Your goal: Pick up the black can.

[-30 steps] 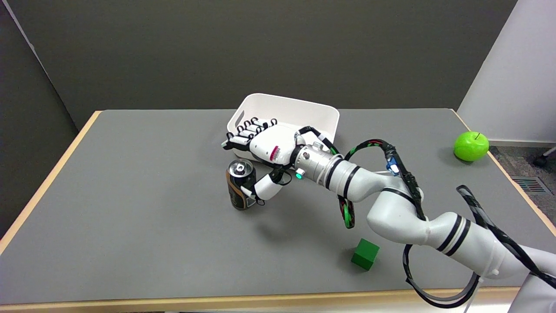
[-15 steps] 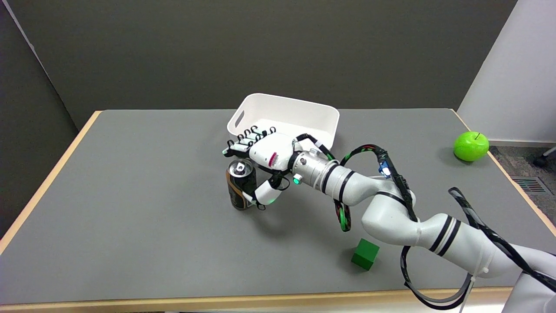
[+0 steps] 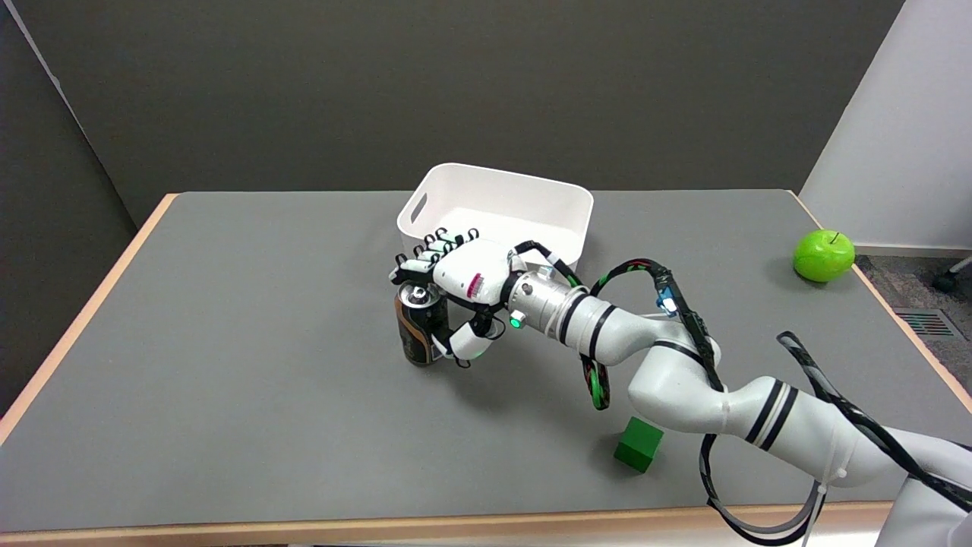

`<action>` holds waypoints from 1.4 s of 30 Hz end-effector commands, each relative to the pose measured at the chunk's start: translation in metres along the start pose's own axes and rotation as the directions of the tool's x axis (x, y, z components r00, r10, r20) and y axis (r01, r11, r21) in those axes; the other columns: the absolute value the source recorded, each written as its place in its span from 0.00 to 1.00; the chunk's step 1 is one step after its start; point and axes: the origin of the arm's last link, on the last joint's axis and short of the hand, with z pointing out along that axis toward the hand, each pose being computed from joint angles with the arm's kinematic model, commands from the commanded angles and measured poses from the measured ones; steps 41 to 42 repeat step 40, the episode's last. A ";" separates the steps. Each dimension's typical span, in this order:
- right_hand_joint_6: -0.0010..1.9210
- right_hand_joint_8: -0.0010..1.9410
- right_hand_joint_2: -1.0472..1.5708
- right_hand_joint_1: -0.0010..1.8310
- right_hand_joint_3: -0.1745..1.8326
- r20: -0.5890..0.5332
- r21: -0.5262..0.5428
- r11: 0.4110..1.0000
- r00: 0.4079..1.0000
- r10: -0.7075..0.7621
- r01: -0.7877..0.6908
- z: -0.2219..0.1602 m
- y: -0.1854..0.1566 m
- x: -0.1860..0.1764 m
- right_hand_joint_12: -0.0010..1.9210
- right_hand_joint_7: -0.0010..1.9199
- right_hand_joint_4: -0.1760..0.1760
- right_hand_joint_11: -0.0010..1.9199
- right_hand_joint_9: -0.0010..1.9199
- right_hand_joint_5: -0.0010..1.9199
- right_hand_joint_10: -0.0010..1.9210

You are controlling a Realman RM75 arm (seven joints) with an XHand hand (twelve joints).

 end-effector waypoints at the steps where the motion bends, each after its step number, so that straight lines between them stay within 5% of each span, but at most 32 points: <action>1: 0.40 0.28 0.69 0.50 0.58 -0.031 0.015 1.000 0.999 -0.005 0.005 0.001 -0.002 0.000 0.57 0.23 0.77 0.04 0.13 0.18 0.34; 8: 0.58 0.42 0.71 0.52 0.55 -0.049 0.016 1.000 0.999 -0.007 0.008 0.001 -0.001 0.005 0.58 0.31 0.92 0.05 0.17 0.21 0.36; 9: 0.62 0.43 0.74 0.51 0.50 -0.050 0.016 1.000 0.999 -0.008 0.008 0.001 -0.001 0.005 0.58 0.31 0.94 0.05 0.17 0.23 0.37; 10: 0.75 0.45 0.81 0.46 0.35 -0.053 0.015 1.000 0.999 -0.008 0.009 0.001 -0.001 0.006 0.59 0.32 0.97 0.06 0.17 0.26 0.38; 11: 0.86 0.49 0.87 0.44 0.22 -0.056 0.015 1.000 0.998 -0.009 0.009 0.001 -0.001 0.007 0.60 0.32 0.93 0.06 0.18 0.29 0.40; 13: 0.93 0.70 0.88 0.61 0.16 -0.069 0.012 1.000 0.998 -0.008 0.009 0.001 0.000 0.012 0.59 0.36 0.28 0.06 0.18 0.27 0.42; 28: 0.92 0.69 0.87 0.61 0.18 -0.249 -0.070 0.968 0.935 -0.251 0.241 -0.006 0.010 0.085 0.64 0.36 0.27 0.07 0.19 0.29 0.43; 42: 0.91 0.69 0.87 0.61 0.17 -0.388 -0.272 0.878 0.790 -0.475 0.394 -0.013 0.044 0.163 0.64 0.36 0.29 0.08 0.19 0.30 0.43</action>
